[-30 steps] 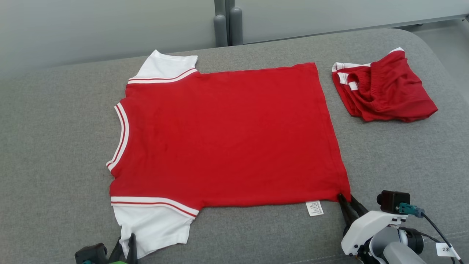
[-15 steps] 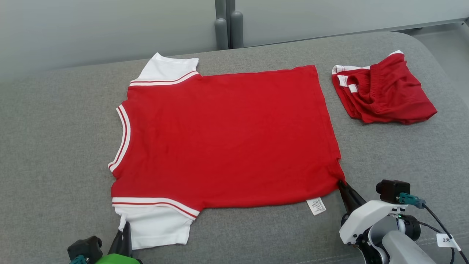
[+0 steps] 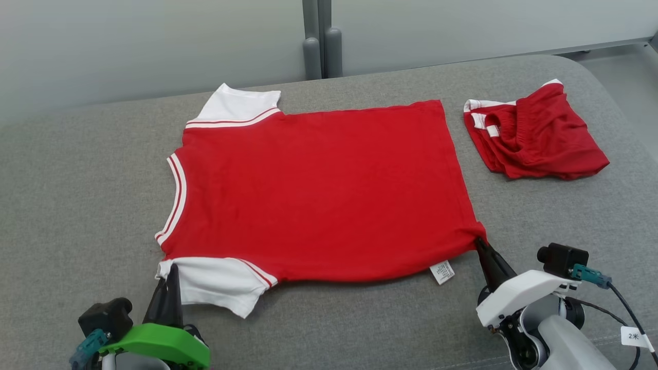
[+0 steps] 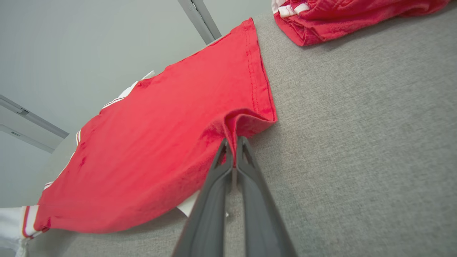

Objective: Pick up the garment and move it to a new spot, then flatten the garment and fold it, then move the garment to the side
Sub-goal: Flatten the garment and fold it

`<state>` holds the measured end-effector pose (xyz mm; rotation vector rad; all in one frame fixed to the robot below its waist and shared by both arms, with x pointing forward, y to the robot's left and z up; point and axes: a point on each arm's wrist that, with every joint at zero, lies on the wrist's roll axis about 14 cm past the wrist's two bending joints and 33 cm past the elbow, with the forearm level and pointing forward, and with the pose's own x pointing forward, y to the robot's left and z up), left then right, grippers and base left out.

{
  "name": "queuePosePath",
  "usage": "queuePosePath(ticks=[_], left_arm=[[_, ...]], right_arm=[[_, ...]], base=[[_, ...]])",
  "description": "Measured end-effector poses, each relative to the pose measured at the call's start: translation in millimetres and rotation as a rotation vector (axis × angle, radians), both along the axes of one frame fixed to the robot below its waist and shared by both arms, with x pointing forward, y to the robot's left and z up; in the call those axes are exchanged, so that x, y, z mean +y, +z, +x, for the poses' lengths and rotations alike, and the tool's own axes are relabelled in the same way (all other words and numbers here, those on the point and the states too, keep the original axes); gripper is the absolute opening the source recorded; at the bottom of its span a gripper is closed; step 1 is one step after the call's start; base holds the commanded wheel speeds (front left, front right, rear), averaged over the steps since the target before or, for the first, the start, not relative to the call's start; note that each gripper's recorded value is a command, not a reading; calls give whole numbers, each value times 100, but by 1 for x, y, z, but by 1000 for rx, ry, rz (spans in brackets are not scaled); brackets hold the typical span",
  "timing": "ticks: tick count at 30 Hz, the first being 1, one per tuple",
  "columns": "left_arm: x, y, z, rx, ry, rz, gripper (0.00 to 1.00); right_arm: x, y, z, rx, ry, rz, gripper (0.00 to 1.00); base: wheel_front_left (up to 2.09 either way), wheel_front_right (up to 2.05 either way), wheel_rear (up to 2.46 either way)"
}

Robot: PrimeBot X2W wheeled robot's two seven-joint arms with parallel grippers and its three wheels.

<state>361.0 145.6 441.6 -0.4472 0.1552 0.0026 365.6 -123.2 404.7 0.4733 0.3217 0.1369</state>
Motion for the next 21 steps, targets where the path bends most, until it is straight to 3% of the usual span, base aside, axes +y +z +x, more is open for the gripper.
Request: queuePosePath(ticks=[12,21], left_arm=[[-7,25,44,-54,-29,-2,0],[-9,16,85,17,-32,28,0]], right_arm=[[-3,13,31,12,12,31,0],[-11,16,69,60,22,29,0]], base=[[0,0,0],[0,0,0]])
